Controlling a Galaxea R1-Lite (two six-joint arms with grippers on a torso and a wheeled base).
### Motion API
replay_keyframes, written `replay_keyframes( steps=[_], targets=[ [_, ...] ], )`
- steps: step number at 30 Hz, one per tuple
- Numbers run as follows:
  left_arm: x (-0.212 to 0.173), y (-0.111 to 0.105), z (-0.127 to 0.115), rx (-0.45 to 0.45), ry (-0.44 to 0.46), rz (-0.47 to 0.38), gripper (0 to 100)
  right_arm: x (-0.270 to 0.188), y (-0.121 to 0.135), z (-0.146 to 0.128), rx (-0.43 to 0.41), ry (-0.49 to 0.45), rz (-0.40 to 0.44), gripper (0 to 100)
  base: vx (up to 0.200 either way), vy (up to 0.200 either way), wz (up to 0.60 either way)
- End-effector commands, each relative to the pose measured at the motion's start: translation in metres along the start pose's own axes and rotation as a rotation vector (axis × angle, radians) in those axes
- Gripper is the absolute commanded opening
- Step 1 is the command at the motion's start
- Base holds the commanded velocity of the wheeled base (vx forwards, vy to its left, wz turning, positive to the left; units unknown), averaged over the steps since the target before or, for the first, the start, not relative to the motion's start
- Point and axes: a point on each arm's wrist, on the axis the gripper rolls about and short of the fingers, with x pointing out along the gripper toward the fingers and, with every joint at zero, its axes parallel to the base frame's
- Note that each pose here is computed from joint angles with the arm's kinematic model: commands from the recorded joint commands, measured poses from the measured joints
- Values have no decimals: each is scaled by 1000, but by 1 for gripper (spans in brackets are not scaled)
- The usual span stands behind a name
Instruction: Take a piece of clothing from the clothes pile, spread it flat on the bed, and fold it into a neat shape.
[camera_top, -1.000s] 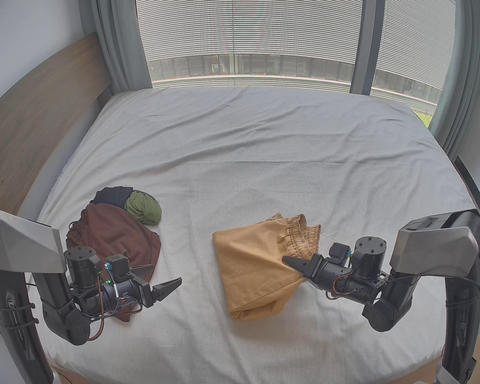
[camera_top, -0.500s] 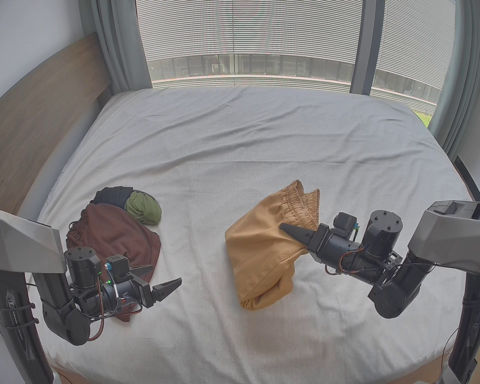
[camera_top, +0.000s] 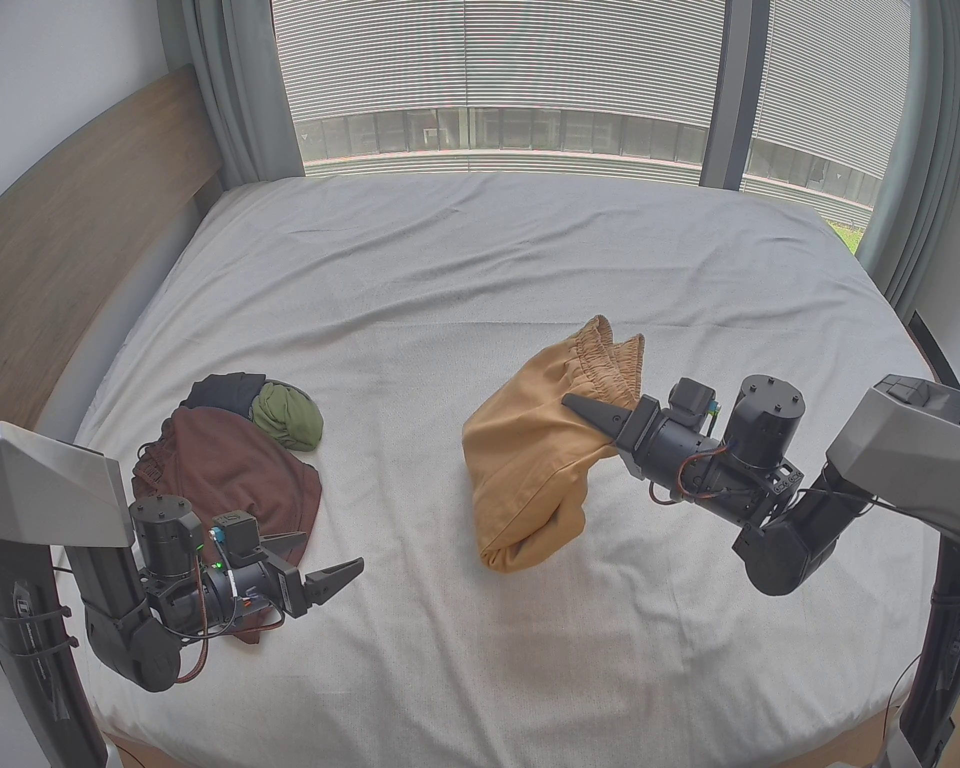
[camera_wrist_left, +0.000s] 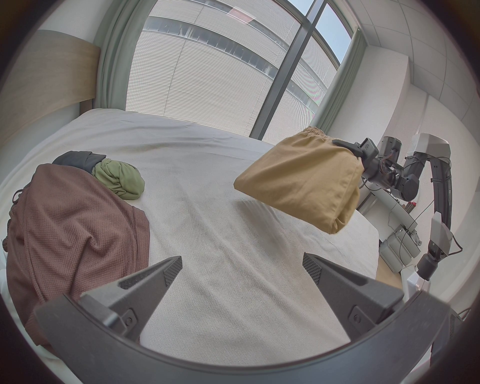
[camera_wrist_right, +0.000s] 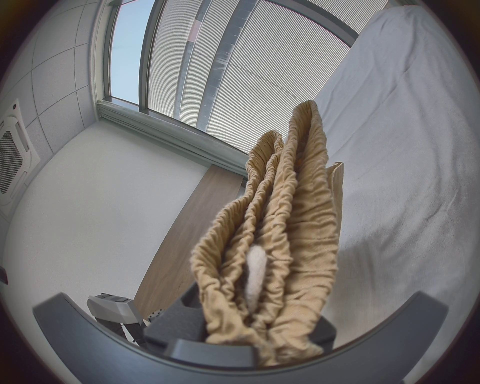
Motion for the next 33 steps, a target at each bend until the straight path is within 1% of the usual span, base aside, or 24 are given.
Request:
replay_keyframes(
  steps=[1, 11, 26, 29, 33],
  targets=[
    [0, 0, -1, -3, 4, 0, 100, 6, 2, 14, -12, -26, 7, 0, 0, 0, 0],
    [-1, 0, -1, -3, 4, 1, 100, 29, 6, 37, -20, -45, 7, 0, 0, 0, 0],
    [-2, 0, 0, -3, 2, 4, 100, 56, -10, 70, -22, -74, -30, 0, 0, 0, 0],
    [-2, 0, 0, -3, 2, 3, 100, 60, -12, 72, -20, -72, -35, 0, 0, 0, 0],
    [-2, 0, 0, -1, 0, 2, 100, 69, -21, 70, -17, -68, -38, 0, 0, 0, 0]
  ],
)
